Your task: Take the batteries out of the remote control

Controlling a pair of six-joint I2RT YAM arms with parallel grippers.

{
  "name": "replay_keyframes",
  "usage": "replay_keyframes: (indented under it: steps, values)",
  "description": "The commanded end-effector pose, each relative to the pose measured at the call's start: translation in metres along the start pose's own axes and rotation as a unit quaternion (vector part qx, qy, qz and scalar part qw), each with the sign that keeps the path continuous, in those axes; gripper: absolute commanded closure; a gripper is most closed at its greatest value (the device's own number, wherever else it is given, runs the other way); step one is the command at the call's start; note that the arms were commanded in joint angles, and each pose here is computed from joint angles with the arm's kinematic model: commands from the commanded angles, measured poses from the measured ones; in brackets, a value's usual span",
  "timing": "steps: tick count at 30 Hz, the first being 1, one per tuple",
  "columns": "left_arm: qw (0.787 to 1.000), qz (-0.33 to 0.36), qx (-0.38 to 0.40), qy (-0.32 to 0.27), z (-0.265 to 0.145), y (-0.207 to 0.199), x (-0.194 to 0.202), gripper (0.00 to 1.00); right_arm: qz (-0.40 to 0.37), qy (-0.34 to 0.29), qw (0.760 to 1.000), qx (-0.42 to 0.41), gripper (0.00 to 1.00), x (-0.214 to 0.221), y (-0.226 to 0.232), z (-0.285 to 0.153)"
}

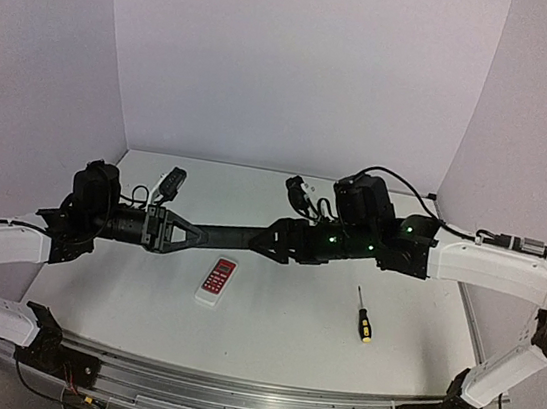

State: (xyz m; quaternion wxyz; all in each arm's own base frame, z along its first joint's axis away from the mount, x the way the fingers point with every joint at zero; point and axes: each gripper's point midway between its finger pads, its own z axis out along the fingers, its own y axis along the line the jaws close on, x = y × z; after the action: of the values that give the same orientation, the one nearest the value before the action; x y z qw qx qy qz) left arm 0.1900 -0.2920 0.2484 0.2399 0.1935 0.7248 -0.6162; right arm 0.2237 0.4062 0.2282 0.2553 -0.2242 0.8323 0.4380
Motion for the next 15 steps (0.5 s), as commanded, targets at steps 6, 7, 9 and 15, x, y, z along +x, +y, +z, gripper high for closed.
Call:
replay_keyframes:
  steps: [6, 7, 9, 15]
  values:
    - [0.999, 0.019, 0.033, -0.022, -0.003, -0.019, -0.009, 1.0, -0.005, -0.032, 0.999, -0.04, 0.3, -0.027, 0.021, 0.012]
    - [0.999, 0.02, 0.037, -0.021, -0.004, -0.021, -0.009, 1.0, -0.005, -0.032, 0.999, -0.04, 0.32, -0.027, 0.021, 0.013]
    - [0.999, 0.022, 0.045, -0.02, -0.004, -0.024, -0.009, 1.0, -0.002, -0.031, 0.999, -0.039, 0.38, -0.026, 0.02, 0.014]
    - [0.997, 0.035, 0.068, -0.013, -0.005, -0.035, -0.008, 1.0, 0.004, -0.026, 0.999, -0.038, 0.56, -0.022, 0.017, 0.014]
